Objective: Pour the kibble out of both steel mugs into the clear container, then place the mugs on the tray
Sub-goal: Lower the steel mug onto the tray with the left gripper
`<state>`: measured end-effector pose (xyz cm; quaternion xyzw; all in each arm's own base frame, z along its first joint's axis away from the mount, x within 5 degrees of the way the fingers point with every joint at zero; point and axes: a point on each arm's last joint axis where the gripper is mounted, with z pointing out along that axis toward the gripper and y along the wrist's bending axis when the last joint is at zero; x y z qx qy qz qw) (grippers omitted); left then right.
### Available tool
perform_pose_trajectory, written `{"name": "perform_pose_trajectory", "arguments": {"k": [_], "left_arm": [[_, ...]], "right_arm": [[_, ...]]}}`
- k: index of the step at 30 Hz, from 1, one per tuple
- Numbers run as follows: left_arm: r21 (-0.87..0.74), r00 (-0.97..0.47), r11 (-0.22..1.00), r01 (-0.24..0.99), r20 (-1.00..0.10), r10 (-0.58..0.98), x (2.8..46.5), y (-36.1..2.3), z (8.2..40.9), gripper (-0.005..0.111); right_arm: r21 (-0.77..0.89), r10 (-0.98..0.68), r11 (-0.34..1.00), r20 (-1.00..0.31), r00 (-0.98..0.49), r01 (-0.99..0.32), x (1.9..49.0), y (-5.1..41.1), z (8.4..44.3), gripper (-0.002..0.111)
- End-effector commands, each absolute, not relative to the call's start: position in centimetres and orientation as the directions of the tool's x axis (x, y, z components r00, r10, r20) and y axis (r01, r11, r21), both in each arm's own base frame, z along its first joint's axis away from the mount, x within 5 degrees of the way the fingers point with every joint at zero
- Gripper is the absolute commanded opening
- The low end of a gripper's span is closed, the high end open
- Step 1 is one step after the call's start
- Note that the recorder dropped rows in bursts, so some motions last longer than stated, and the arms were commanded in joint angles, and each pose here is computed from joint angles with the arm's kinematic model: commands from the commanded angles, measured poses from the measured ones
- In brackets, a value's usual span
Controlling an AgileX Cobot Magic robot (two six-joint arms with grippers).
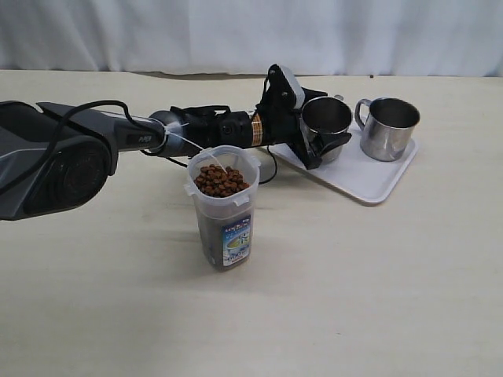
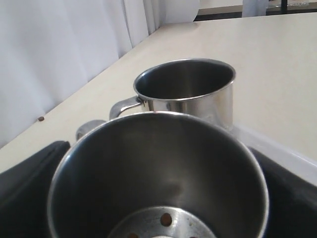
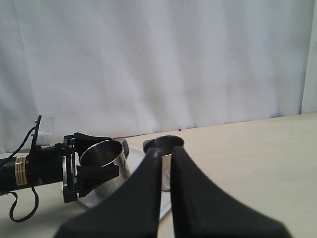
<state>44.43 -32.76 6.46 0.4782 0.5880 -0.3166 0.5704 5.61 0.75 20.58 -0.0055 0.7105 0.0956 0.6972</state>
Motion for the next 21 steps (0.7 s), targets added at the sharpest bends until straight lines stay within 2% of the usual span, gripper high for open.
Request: {"name": "perform_pose_trajectory", "arguments": {"k": [1, 4, 7, 16, 21], "left_arm": [[0.17, 0.115, 0.347, 0.922, -0.978, 0.173, 44.3, -33.35, 7.22, 0.043], [0.168, 0.114, 0.35, 0.922, -0.979, 0.171, 44.32, -33.34, 7.23, 0.057], [0.17, 0.115, 0.348, 0.922, -0.978, 0.173, 44.31, -33.34, 7.22, 0.064], [0.185, 0.129, 0.329, 0.926, -0.974, 0.186, 44.18, -33.38, 7.12, 0.065], [0.182, 0.144, 0.307, 0.934, -0.979, 0.142, 44.02, -33.35, 7.5, 0.065]], "right_arm": [[0.129, 0.126, 0.983, -0.992, -0.032, -0.134, 5.6, 0.71, 20.4, 0.005], [0.129, 0.126, 0.983, -0.992, -0.032, -0.134, 5.6, 0.71, 20.4, 0.005], [0.129, 0.126, 0.983, -0.992, -0.032, -0.134, 5.6, 0.71, 20.4, 0.005], [0.129, 0.126, 0.983, -0.992, -0.032, -0.134, 5.6, 0.71, 20.4, 0.005], [0.129, 0.126, 0.983, -0.992, -0.032, -0.134, 5.6, 0.71, 20.4, 0.005]]}}
